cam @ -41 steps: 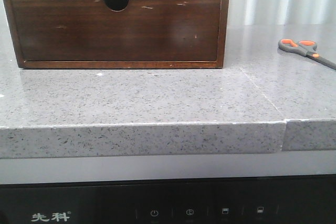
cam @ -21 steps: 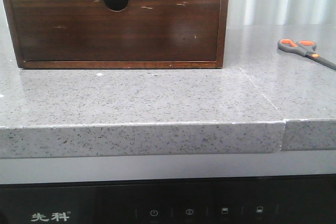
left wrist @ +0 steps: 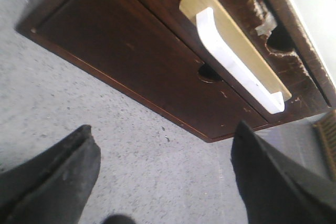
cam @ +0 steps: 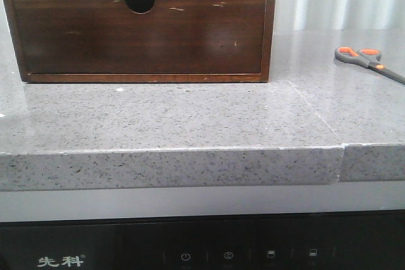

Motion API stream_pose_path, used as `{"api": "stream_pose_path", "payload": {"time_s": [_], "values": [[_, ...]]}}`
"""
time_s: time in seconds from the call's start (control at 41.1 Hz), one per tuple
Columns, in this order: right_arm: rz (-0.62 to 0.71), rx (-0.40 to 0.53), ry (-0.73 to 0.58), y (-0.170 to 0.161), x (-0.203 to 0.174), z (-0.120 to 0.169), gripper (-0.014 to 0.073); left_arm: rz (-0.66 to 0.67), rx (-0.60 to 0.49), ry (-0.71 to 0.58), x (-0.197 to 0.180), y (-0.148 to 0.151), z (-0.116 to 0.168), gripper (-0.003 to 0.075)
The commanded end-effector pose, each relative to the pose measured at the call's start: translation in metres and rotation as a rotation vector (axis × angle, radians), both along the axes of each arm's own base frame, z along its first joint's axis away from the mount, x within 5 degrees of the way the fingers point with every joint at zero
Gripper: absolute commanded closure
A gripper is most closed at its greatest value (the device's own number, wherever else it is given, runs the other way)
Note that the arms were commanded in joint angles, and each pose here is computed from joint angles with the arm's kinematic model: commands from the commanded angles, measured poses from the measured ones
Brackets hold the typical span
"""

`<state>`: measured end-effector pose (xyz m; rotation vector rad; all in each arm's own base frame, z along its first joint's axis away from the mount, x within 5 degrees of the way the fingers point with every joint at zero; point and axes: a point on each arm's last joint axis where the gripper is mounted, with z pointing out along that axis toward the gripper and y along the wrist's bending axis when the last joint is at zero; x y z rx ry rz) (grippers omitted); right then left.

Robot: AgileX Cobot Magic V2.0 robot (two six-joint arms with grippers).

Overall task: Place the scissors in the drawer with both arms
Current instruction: 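Hook the left gripper around the white drawer handle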

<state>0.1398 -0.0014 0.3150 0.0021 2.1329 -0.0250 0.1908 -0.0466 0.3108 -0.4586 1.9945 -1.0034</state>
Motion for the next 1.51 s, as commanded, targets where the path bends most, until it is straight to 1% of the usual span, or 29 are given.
{"api": "stream_pose_path", "payload": {"time_s": [0.0, 0.024, 0.17, 0.316, 0.633, 0.803, 1.022, 1.095, 1.363, 1.485], "values": [[0.002, -0.013, -0.086, -0.001, 0.004, 0.014, -0.0008, -0.019, -0.123, -0.038, 0.017, -0.005, 0.009, 0.0209], [0.002, -0.013, -0.086, -0.001, 0.004, 0.014, -0.0008, -0.033, -0.132, -0.044, 0.02, -0.006, 0.008, 0.0209], [0.002, -0.013, -0.086, -0.001, 0.004, 0.014, -0.0008, -0.096, -0.27, -0.067, 0.041, -0.014, 0.0, 0.0209], [0.002, -0.013, -0.086, -0.001, 0.004, 0.014, -0.0008, -0.165, -0.281, -0.055, 0.056, -0.019, -0.004, 0.021], [0.002, -0.013, -0.086, -0.001, 0.004, 0.014, -0.0008, -0.278, -0.331, -0.083, 0.092, -0.027, 0.008, 0.021], [0.002, -0.013, -0.086, -0.001, 0.004, 0.014, -0.0008, -0.315, -0.349, -0.088, 0.113, -0.03, 0.009, 0.021], [0.002, -0.013, -0.086, -0.001, 0.004, 0.014, -0.0008, -0.32, -0.349, -0.094, 0.129, -0.031, 0.01, 0.0212], [0.002, -0.013, -0.086, -0.001, 0.004, 0.014, -0.0008, -0.32, -0.349, -0.098, 0.132, -0.031, 0.011, 0.0246], [0.002, -0.013, -0.085, -0.001, 0.004, 0.014, -0.0008, -0.32, -0.349, -0.098, 0.134, -0.031, 0.011, 0.052], [0.002, -0.013, -0.085, -0.001, 0.004, 0.014, -0.0008, -0.332, -0.354, -0.101, 0.133, -0.031, 0.012, 0.0601]]}}
